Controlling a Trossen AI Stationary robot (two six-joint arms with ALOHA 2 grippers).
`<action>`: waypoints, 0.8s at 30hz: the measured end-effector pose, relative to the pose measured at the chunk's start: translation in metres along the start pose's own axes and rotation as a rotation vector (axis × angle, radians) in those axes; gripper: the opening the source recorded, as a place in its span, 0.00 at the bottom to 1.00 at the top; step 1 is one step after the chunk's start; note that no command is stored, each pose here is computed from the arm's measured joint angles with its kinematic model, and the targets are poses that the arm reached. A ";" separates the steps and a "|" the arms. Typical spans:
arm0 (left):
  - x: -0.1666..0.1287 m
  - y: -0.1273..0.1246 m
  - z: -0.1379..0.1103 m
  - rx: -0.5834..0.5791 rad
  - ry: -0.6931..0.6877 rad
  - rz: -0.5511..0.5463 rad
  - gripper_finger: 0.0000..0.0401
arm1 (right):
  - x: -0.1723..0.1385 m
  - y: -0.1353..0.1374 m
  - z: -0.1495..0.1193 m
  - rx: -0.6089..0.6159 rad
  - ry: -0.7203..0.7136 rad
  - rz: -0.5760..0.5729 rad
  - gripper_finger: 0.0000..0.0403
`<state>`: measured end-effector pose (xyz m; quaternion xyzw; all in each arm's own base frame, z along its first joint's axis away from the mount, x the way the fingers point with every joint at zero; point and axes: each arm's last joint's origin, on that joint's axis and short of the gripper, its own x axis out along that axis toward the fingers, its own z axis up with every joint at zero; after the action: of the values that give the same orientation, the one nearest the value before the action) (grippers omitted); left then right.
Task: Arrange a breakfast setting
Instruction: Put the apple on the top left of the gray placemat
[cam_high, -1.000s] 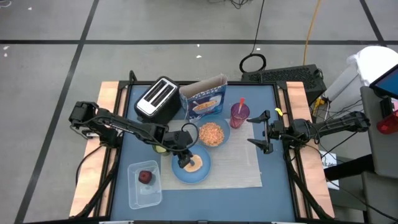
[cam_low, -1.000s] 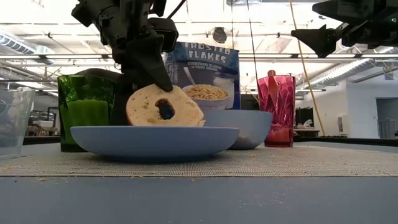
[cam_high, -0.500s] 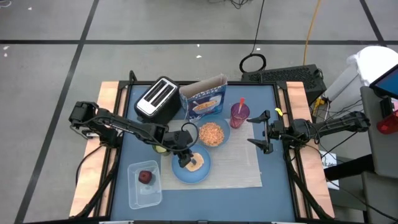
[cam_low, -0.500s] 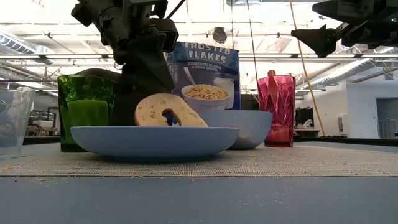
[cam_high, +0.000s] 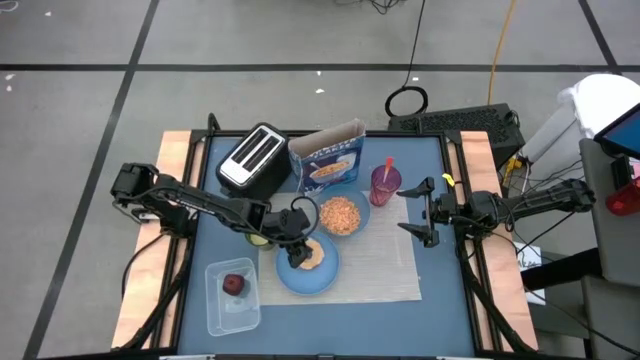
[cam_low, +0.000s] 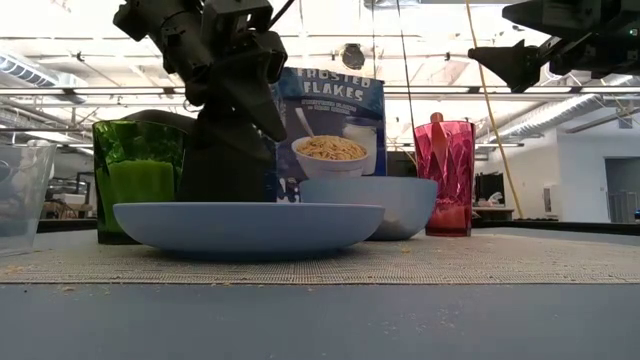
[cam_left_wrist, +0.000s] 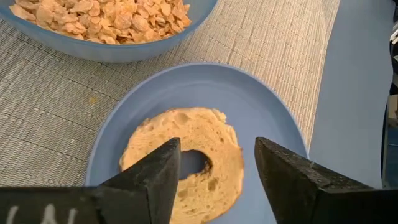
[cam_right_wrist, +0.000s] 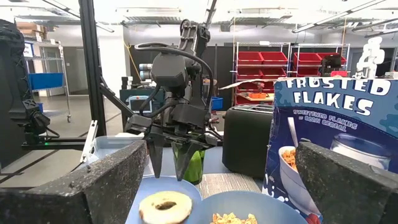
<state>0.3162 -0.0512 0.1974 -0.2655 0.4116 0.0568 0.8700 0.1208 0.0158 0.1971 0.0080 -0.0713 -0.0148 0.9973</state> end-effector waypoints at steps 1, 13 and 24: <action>0.000 0.000 0.000 0.004 0.000 0.000 0.54 | 0.000 0.000 0.000 0.000 0.000 0.000 0.98; -0.006 -0.011 0.015 0.034 -0.066 -0.048 0.54 | 0.000 0.000 0.000 0.000 0.000 0.000 0.98; -0.046 -0.052 0.067 0.168 -0.189 -0.122 0.54 | 0.000 0.000 0.000 0.000 0.000 0.000 0.98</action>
<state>0.3489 -0.0562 0.2885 -0.2097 0.3141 -0.0060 0.9259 0.1208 0.0157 0.1971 0.0079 -0.0713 -0.0149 0.9973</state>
